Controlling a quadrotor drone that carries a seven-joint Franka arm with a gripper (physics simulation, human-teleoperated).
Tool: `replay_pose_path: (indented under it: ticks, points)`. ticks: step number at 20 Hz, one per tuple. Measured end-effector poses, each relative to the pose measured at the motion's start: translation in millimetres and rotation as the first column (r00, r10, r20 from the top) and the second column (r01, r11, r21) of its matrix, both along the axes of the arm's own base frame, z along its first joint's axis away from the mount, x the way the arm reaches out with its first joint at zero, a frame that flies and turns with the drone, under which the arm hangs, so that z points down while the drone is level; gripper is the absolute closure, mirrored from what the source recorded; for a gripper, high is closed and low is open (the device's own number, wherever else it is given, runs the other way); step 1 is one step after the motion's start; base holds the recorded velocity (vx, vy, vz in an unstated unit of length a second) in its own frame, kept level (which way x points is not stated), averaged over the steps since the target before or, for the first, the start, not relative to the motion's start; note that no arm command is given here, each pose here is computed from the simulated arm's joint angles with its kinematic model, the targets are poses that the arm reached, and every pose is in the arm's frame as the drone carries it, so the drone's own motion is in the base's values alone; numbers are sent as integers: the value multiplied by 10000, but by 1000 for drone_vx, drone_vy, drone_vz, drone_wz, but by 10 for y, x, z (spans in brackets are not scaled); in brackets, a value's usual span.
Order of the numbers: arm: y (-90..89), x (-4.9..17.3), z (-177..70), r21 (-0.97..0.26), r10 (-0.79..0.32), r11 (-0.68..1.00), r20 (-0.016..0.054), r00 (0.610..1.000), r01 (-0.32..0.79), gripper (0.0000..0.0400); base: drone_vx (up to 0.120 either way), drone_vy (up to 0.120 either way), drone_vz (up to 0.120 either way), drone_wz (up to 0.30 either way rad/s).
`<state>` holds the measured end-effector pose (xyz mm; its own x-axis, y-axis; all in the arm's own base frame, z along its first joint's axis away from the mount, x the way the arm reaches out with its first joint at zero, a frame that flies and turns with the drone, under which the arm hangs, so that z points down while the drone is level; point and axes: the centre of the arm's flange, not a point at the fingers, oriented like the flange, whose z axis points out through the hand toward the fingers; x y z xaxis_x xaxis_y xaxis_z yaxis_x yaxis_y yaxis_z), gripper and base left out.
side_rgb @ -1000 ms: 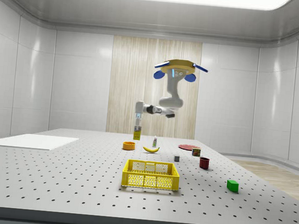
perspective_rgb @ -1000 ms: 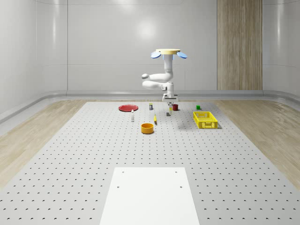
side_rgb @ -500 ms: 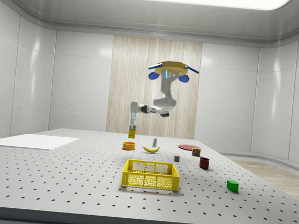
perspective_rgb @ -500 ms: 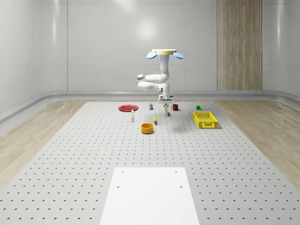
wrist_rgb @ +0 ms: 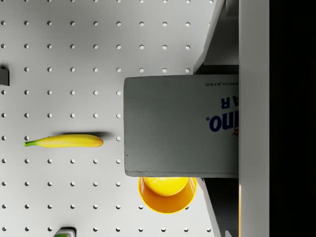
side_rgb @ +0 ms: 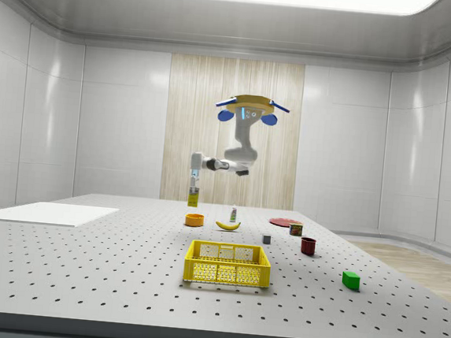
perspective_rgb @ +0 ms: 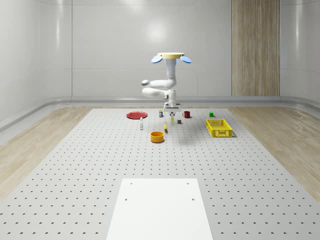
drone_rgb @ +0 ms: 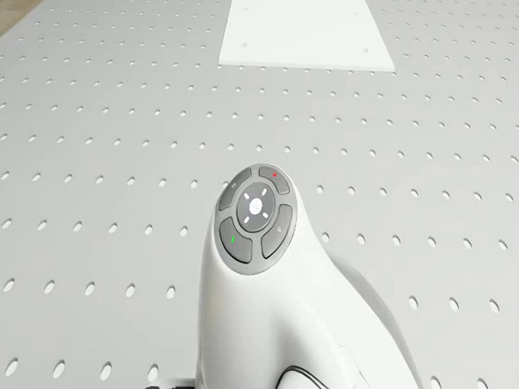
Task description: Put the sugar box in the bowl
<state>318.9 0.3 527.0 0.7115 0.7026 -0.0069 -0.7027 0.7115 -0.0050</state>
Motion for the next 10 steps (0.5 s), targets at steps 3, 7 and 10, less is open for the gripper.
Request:
replay_pose_path:
  ticks: [3,7,10]
  points:
    - [0,0,0,0,0,10000,0,10000,0,236,0,-120,0,0]
    - [0,0,0,0,0,10000,0,10000,0,236,0,-120,0,0]
    - [0,0,0,0,0,10000,0,10000,0,236,0,-120,0,0]
